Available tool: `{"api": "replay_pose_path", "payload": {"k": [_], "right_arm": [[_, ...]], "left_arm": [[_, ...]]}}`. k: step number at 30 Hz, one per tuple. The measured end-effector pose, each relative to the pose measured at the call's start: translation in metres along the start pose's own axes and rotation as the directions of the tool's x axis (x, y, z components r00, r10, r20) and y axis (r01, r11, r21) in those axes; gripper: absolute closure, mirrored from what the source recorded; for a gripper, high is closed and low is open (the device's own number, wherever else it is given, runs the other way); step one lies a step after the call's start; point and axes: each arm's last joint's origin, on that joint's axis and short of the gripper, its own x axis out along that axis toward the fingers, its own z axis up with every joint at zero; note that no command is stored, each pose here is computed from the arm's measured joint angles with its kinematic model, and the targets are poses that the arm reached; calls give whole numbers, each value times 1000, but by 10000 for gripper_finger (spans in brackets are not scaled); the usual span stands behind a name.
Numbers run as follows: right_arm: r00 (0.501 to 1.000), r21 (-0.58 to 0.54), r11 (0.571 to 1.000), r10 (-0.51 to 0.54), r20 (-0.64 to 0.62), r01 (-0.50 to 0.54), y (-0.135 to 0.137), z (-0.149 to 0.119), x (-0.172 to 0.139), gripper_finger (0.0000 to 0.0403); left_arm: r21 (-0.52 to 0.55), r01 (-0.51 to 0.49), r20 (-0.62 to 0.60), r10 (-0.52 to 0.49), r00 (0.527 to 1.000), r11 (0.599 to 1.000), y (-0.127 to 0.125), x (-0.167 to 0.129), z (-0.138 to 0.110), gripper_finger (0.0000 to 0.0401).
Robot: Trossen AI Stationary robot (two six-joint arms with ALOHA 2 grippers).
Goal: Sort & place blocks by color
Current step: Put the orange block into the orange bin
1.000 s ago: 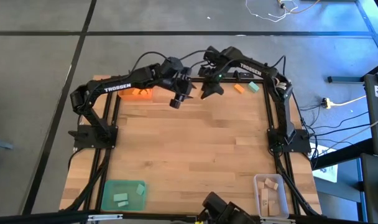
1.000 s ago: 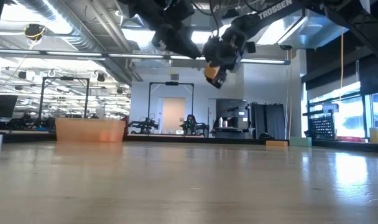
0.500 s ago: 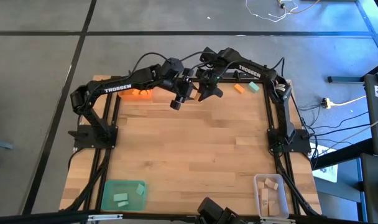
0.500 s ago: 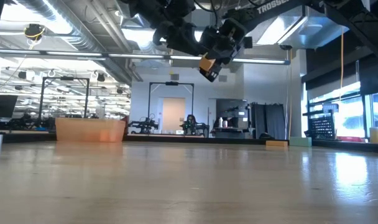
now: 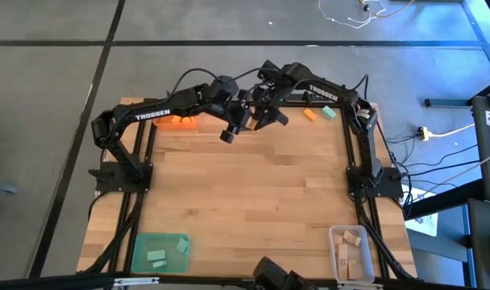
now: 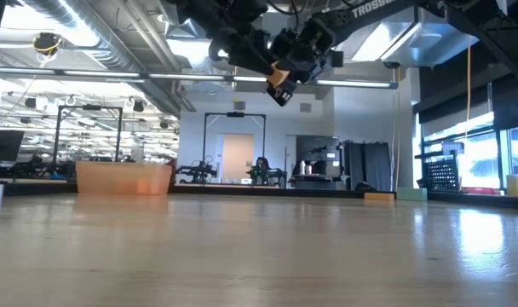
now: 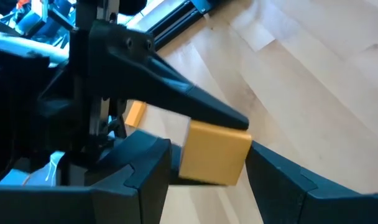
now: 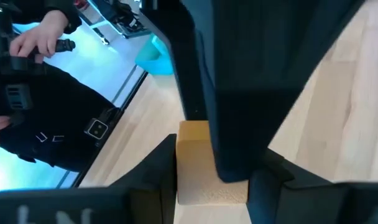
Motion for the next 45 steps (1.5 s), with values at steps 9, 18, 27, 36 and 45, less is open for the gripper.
{"api": "replay_pose_path", "payload": {"k": [9, 18, 27, 36, 45], "right_arm": [[1000, -24, 1000, 14, 18, -14, 0, 2, 2, 274], [1000, -5, 1000, 21, 20, -21, 1, 2, 2, 274], [1000, 71, 997, -25, 7, 25, -4, -1, -6, 170], [956, 127, 950, -270, -117, 284, -17, -16, -44, 164], [728, 171, 718, -609, -315, 675, -2, -17, -88, 163]], "left_arm": [[23, -11, -18, 11, 1000, 1000, -6, 3, 6, 221], [49, -32, -52, 34, 998, 998, -10, 4, 11, 275], [-21, -45, -136, 42, 990, 999, -12, 3, 5, 275], [-57, -156, -317, 130, 939, 986, -1, -16, -12, 276], [-348, -490, -705, 122, 699, 800, 22, -57, -79, 276]]}}
